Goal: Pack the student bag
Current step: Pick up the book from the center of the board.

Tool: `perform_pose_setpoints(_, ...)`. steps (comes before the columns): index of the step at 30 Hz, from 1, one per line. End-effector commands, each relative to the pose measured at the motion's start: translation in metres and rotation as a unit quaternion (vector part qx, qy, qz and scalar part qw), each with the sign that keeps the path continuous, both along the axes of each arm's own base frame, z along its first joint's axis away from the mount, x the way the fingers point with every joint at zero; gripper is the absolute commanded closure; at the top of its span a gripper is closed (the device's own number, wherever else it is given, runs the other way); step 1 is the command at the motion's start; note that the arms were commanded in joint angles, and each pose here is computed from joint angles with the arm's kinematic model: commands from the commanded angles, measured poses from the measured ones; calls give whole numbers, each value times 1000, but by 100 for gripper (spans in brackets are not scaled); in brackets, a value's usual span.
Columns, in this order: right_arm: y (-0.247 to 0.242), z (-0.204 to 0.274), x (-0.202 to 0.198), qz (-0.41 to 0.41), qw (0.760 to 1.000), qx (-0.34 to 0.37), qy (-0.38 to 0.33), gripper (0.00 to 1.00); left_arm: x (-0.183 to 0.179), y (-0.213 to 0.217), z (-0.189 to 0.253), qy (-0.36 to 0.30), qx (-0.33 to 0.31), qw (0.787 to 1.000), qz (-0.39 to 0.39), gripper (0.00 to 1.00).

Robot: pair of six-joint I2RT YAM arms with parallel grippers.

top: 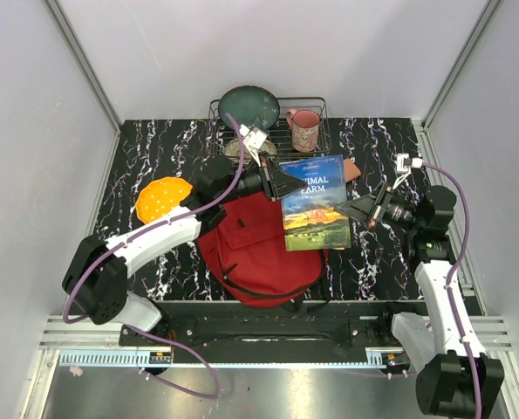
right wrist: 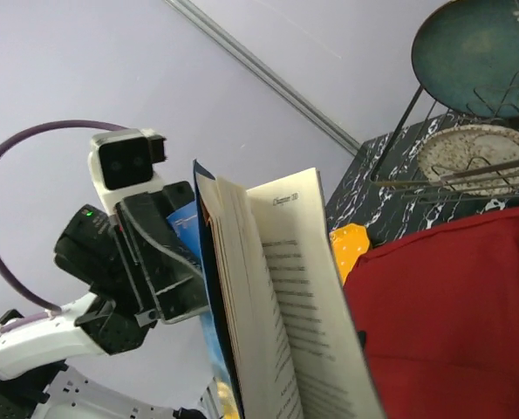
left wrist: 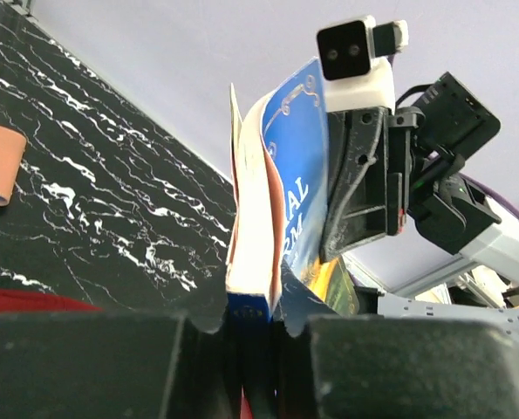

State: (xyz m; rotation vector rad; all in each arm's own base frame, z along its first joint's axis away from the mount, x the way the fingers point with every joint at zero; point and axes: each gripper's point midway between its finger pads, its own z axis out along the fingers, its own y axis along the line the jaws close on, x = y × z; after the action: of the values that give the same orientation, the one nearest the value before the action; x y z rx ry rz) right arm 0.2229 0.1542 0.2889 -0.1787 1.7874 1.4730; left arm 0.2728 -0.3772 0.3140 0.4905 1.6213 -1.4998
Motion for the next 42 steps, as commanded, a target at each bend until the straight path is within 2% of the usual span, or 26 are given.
perform_pose_setpoints(1,-1,5,9,-14,1000,1,-16,67,-11,14,9,-30,13,999,8,100)
perform_pose_setpoints(2,-4,2,18,-38,999,0,-7,56,-9,18,-1,-24,27,999,24,100)
perform_pose_setpoints(3,-6,-1,22,-51,999,0,2,50,-3,29,5,-27,26,997,64,100)
perform_pose_setpoints(4,-8,-9,26,-64,998,-2,25,34,0,37,-1,-18,36,995,89,100)
perform_pose_setpoints(5,-11,-13,32,-85,996,-4,35,28,1,46,-14,-8,46,992,113,100)
perform_pose_setpoints(7,-15,-25,35,-107,992,-8,66,18,10,75,-5,-10,40,980,195,100)
perform_pose_setpoints(8,-17,-29,37,-120,990,-10,74,18,10,86,-14,-2,45,974,220,100)
perform_pose_setpoints(9,-16,-38,34,-120,989,-9,85,18,12,106,2,-9,26,963,268,100)
perform_pose_setpoints(11,-11,-38,27,-111,989,10,96,17,11,128,-3,1,21,950,310,100)
perform_pose_setpoints(12,-8,-48,22,-108,988,16,112,17,8,147,12,-4,-4,938,346,100)
perform_pose_setpoints(16,26,-59,-9,-74,987,39,140,18,0,180,22,10,-62,915,399,100)
perform_pose_setpoints(18,31,-72,-12,-90,983,49,153,17,-5,189,23,15,-84,909,409,100)
perform_pose_setpoints(21,47,-67,-17,-82,983,74,148,18,-8,193,22,23,-102,906,411,100)
perform_pose_setpoints(27,95,-64,-23,-40,986,74,145,18,-12,193,22,30,-128,906,403,100)
perform_pose_setpoints(31,118,-67,-17,-45,985,83,143,18,-17,194,23,34,-148,906,396,100)
perform_pose_setpoints(42,173,-62,-5,-9,979,164,117,18,-36,186,13,39,-178,922,343,100)
